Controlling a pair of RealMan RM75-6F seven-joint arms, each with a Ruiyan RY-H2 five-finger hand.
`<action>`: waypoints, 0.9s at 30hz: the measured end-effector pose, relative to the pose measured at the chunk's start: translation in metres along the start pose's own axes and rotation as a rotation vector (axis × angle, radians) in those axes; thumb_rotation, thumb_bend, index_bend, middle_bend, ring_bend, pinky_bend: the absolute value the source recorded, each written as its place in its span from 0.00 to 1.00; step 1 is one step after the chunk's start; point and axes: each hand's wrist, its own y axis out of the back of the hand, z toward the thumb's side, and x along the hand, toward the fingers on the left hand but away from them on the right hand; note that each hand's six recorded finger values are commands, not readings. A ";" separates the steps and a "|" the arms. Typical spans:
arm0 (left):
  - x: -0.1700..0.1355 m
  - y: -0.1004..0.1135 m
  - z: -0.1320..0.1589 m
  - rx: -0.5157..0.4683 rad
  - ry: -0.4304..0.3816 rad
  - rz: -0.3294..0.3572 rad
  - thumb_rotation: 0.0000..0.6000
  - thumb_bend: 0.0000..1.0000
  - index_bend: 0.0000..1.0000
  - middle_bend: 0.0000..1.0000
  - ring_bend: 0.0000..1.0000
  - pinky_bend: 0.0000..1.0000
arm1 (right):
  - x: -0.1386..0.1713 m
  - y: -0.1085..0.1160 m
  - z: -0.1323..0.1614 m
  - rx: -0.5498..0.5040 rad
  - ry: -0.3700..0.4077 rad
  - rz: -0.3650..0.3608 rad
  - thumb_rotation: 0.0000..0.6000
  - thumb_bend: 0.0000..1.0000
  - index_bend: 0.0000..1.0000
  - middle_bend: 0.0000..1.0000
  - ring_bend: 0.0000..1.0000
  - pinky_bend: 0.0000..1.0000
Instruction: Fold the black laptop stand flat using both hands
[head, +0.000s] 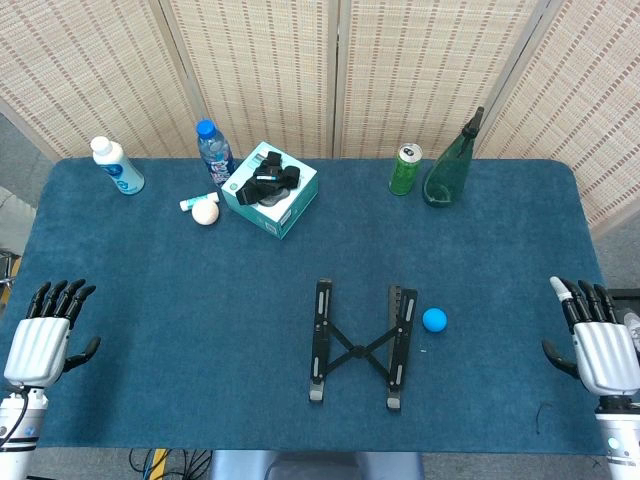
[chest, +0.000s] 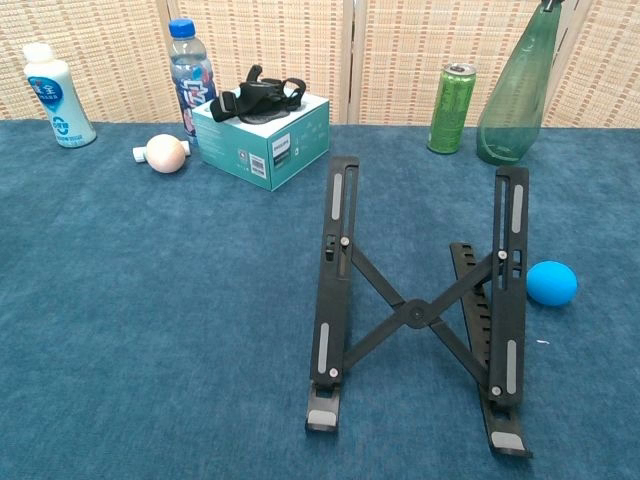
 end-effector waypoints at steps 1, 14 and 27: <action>0.000 0.000 0.000 0.000 0.000 -0.002 1.00 0.24 0.14 0.11 0.06 0.01 | 0.000 0.000 0.000 -0.001 0.000 0.000 1.00 0.20 0.00 0.13 0.00 0.06; -0.001 0.000 0.003 -0.006 -0.001 -0.011 1.00 0.24 0.14 0.11 0.06 0.01 | -0.003 0.001 0.009 -0.115 0.029 0.013 1.00 0.21 0.00 0.14 0.00 0.06; -0.007 0.000 0.002 -0.016 0.007 -0.013 1.00 0.24 0.14 0.11 0.06 0.01 | -0.019 0.003 0.050 -0.500 0.163 0.125 1.00 0.17 0.00 0.17 0.00 0.06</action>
